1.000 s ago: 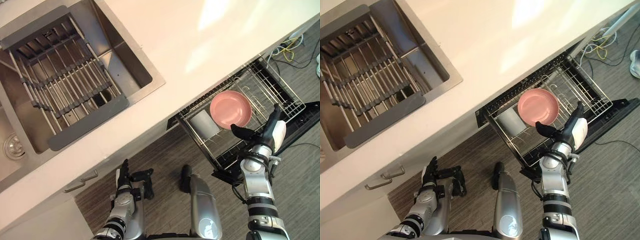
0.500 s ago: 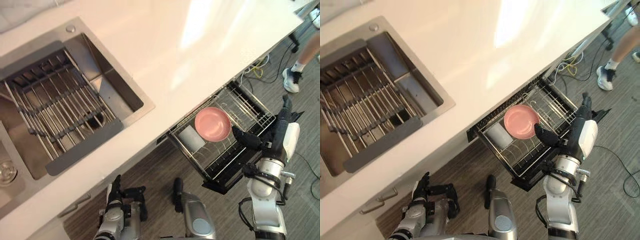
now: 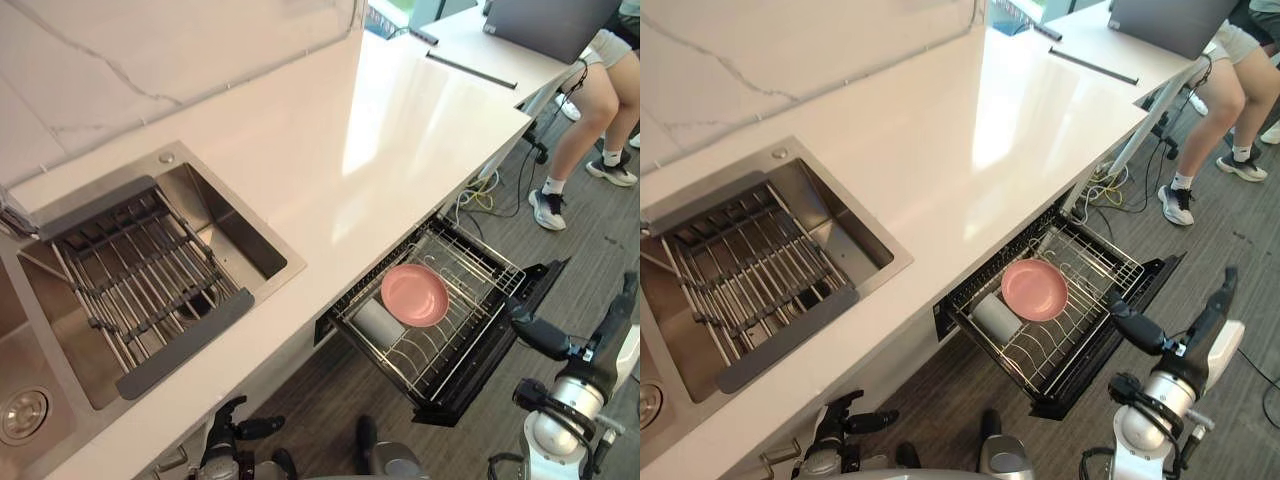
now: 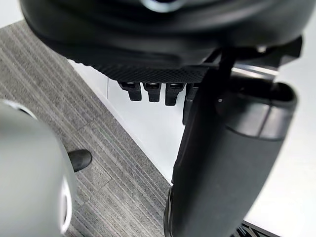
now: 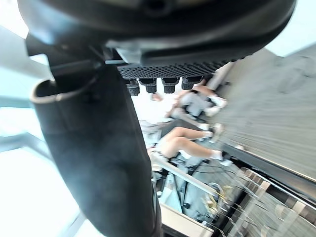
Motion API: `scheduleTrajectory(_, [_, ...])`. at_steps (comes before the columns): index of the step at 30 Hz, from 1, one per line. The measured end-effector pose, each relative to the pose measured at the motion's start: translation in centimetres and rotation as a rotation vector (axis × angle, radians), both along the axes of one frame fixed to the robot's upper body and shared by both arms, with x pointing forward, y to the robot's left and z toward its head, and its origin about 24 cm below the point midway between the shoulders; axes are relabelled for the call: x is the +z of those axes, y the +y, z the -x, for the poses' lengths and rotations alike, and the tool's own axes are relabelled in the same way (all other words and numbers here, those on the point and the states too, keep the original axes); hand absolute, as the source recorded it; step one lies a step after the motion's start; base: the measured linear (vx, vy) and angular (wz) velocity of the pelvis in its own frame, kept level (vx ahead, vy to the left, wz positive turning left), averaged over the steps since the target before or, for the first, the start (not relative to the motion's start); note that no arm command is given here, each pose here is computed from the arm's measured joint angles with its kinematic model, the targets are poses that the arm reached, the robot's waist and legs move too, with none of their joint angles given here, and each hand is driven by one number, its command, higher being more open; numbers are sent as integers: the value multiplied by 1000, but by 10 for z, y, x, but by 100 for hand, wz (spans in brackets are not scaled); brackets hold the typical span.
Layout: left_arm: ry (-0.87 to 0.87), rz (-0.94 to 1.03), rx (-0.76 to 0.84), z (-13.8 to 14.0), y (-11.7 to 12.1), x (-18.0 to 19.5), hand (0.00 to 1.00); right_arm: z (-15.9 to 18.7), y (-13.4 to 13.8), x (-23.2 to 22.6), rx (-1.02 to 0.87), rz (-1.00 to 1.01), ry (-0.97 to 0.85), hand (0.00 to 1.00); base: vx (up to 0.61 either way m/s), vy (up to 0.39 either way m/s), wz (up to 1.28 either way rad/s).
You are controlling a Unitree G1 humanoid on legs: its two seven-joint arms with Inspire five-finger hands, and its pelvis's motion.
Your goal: Walk over to the sink, pick up the cup, carry it to the dishwasher, place the cup inside the dishwasher, then close the dishwasher door
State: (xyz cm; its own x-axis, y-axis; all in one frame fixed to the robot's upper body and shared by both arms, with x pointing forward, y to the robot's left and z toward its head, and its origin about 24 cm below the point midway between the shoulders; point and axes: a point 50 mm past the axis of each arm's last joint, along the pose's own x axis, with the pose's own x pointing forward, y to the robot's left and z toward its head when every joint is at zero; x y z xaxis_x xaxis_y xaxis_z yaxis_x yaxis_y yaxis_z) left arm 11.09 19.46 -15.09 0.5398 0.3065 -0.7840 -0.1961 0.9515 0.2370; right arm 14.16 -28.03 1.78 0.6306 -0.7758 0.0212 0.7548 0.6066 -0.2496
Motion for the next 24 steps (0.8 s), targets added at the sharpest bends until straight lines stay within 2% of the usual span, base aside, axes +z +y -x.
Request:
scheduleTrajectory(3, [17, 13, 23, 8, -1, -2, 100, 10, 6, -33, -42, -229, 23, 100, -43, -13, -11])
scheduleTrajectory(12, [38, 40, 98, 21, -3, -5, 100, 37, 29, -96, -111, -706, 29, 100, -64, -30, -8])
scheduleTrajectory(17, [34, 58, 96, 21, -5, -6, 100, 45, 44, -113, -77, -856, 26, 100, -6, -20, 3])
scheduleTrajectory(24, [35, 67, 84, 20, -5, -6, 100, 41, 61, -124, 20, -929, 60, 100, 12, -7, 13])
